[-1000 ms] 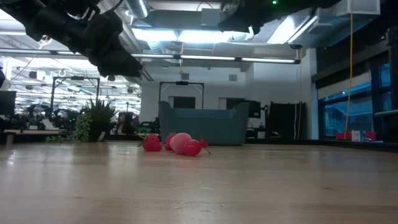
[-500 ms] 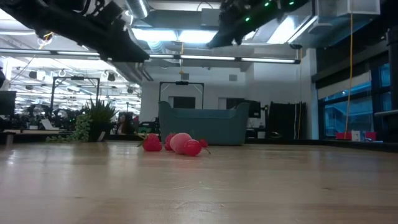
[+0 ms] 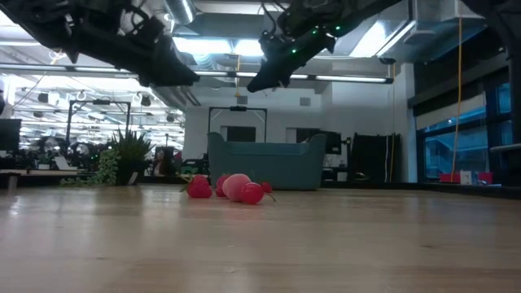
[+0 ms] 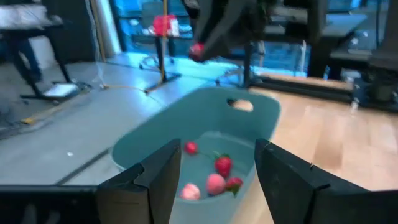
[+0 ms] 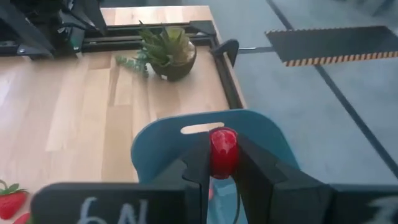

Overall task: Pick and placing Produce into tupperware
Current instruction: Put the red cherry into the blue bin

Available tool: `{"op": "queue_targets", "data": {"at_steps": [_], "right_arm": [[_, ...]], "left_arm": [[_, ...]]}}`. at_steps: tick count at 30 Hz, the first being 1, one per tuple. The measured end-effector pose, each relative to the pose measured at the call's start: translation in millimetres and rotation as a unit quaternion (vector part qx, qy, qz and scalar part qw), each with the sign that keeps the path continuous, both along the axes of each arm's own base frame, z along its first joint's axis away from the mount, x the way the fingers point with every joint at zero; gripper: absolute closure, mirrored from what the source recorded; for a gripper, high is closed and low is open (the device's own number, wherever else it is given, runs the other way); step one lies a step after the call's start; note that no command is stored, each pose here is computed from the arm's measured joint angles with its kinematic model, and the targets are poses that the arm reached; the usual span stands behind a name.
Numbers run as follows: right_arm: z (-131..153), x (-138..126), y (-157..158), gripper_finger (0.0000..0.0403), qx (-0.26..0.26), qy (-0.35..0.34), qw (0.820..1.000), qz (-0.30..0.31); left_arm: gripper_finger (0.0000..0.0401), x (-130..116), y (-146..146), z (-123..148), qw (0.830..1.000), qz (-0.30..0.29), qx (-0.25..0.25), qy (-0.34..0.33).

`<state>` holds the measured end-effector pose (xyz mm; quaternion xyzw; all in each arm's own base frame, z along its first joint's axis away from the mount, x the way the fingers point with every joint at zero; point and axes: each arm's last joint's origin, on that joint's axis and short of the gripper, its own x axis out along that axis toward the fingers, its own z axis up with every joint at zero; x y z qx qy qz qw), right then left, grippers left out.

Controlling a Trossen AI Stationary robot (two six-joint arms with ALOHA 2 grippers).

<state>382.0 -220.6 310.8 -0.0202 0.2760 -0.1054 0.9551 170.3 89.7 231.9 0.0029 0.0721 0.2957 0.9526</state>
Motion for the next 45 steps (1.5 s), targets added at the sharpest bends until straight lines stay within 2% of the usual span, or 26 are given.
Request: {"op": "queue_targets", "data": {"at_steps": [9,24,29,35,45], "right_arm": [[-20,12,-6,0.0339,0.050,0.020,0.999,-0.003],[-52,22,-11,0.0339,0.088,0.055,0.995,-0.009],[-76,29,-15,0.0339,0.106,0.072,0.992,-0.016],[-97,40,-22,0.0339,0.113,0.060,0.991,-0.026],[-97,46,-25,0.0345,0.102,0.026,0.994,-0.029]], "left_arm": [[0.0203,10,8,-19,0.998,-0.033,-0.041,0.039],[0.0203,13,9,-24,0.997,-0.033,-0.047,0.049],[0.0203,13,9,-24,0.997,-0.033,-0.046,0.049],[0.0203,13,9,-24,0.997,-0.033,-0.047,0.049],[0.0203,13,9,-24,0.997,-0.033,-0.047,0.049]]}}
